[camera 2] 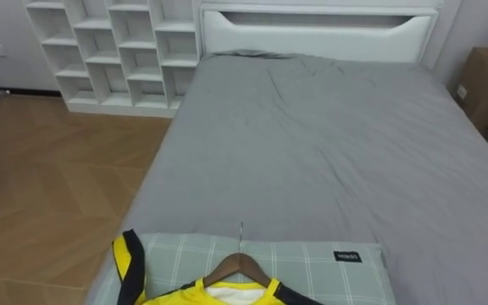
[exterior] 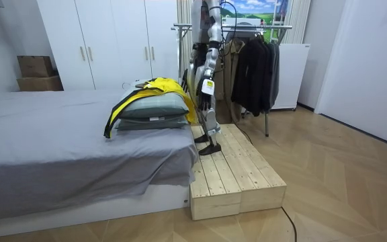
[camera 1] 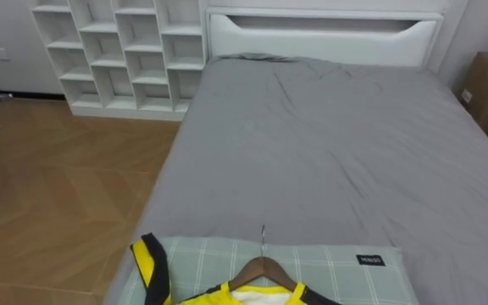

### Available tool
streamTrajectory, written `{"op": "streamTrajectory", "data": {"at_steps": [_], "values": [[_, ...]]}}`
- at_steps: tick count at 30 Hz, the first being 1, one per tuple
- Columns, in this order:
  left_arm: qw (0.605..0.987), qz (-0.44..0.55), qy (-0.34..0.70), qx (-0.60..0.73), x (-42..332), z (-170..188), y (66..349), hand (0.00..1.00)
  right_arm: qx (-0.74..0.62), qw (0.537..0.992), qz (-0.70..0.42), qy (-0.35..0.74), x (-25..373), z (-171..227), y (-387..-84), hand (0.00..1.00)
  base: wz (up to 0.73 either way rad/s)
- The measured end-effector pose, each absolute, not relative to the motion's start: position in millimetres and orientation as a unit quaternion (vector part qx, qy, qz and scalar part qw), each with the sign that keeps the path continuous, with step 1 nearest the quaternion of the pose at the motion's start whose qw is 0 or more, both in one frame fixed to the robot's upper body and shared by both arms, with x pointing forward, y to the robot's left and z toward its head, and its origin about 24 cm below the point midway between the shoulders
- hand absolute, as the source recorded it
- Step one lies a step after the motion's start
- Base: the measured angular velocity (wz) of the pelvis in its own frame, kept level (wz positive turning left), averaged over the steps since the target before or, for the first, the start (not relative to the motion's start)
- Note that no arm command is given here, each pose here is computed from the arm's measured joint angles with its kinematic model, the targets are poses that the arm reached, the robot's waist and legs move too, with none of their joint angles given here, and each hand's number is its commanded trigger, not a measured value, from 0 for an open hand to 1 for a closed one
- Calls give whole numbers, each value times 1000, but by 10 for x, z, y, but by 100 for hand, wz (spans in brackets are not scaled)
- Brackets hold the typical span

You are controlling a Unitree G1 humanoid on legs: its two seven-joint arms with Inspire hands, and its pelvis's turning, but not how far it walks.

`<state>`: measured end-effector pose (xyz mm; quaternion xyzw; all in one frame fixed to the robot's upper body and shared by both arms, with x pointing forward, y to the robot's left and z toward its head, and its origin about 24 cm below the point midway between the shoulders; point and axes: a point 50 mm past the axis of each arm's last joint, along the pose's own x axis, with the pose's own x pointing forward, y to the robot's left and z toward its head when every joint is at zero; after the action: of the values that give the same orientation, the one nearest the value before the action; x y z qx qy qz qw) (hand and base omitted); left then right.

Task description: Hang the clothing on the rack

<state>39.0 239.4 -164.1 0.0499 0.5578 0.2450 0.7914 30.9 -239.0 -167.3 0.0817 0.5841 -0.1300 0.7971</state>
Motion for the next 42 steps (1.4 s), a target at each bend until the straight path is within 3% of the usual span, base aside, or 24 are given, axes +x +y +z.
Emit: {"op": "streamTrajectory", "data": {"at_steps": [12,24,34,42], "values": [[813,393,402,156,816,-1265,2842,0,24,802,-108,587,364,-1659,-2420,0,5],[807,446,275,274,1111,-949,2937,0,11,801,-111,588,367,-1652,-2450,0,2],[825,384,134,392,1506,-603,2830,0,-9,811,-103,576,434,-1622,-2496,0,1],[835,288,36,468,1925,-400,2518,0,7,811,-103,576,447,-1623,-2495,0,-3]]}}
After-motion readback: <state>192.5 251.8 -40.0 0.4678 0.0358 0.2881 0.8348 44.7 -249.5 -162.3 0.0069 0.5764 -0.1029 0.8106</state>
